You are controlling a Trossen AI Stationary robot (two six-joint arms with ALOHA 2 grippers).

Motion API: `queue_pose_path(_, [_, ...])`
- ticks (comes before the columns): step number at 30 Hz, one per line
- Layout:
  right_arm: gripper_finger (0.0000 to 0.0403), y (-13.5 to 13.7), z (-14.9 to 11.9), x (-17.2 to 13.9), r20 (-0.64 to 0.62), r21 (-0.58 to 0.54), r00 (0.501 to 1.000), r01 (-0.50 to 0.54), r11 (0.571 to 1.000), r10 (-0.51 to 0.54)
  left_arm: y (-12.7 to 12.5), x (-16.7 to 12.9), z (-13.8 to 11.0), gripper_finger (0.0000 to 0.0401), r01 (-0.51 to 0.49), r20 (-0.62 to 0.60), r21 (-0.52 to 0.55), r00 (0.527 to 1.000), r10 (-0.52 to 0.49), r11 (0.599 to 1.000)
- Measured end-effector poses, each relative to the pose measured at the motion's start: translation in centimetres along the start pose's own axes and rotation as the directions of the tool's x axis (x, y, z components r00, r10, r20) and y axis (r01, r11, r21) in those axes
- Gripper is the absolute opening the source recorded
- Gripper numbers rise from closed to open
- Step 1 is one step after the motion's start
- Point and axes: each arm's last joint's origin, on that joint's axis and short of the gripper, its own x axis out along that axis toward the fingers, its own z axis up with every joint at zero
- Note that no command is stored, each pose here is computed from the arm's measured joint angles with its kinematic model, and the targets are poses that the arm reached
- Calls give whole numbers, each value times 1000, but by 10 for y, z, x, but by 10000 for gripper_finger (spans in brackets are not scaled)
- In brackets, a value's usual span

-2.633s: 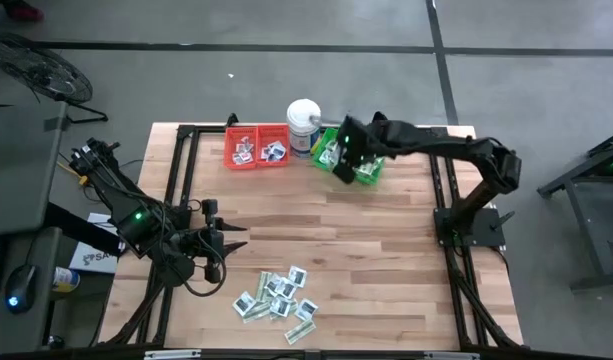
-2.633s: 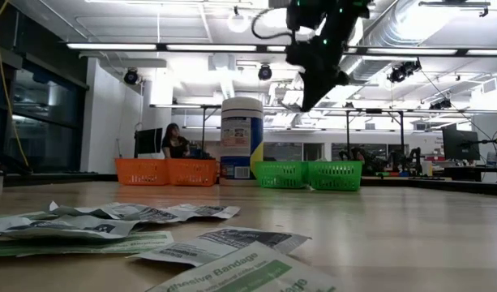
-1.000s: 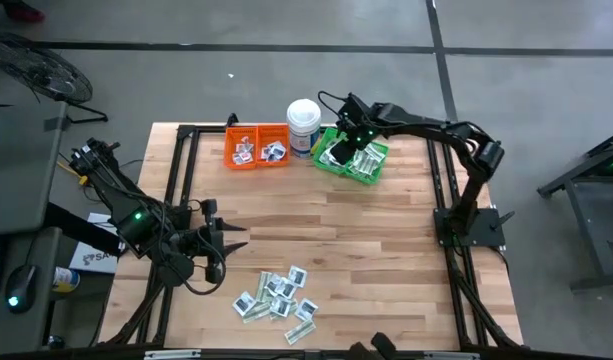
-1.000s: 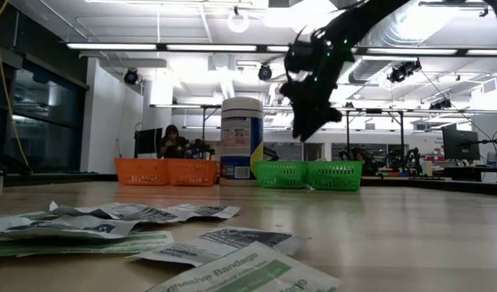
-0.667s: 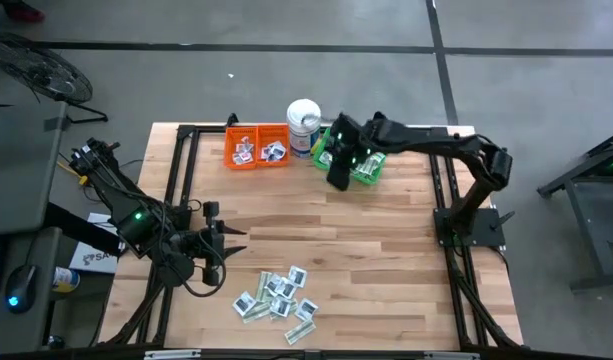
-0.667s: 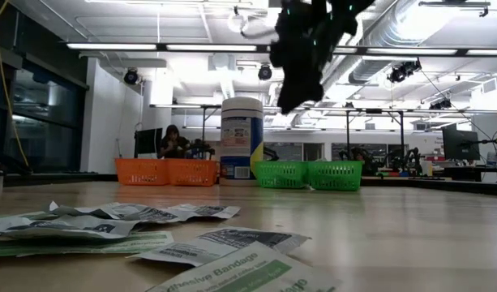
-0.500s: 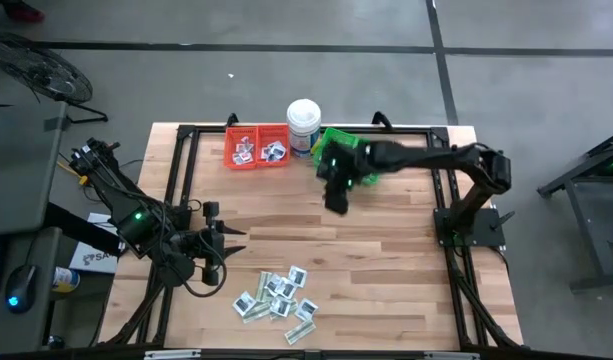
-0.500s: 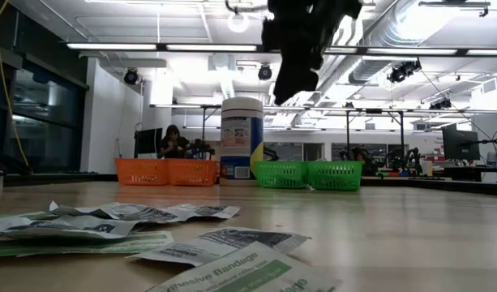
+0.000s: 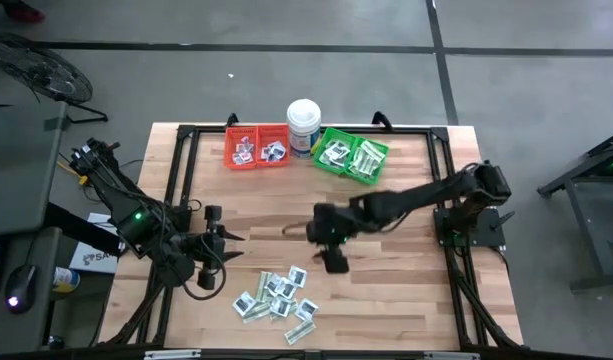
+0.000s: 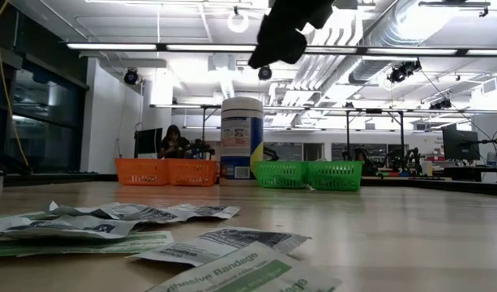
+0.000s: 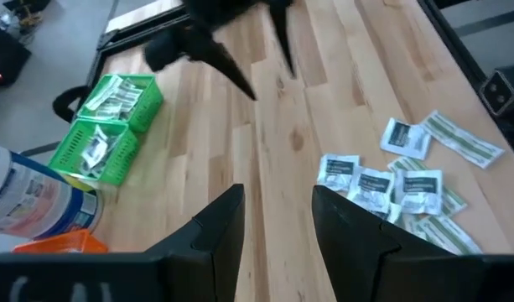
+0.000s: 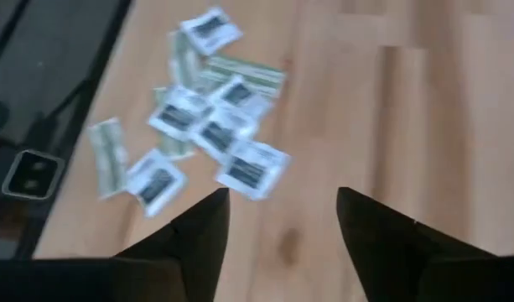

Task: Pick & Place First Aid Supplies
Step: Put the black towelette pack into the left green bin

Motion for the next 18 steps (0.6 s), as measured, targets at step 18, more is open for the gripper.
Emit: queue_pose_path(18, [234, 27, -25, 110, 3, -42, 999, 47, 998, -47, -1, 0, 0, 137, 18, -5, 0, 1000, -18, 1000])
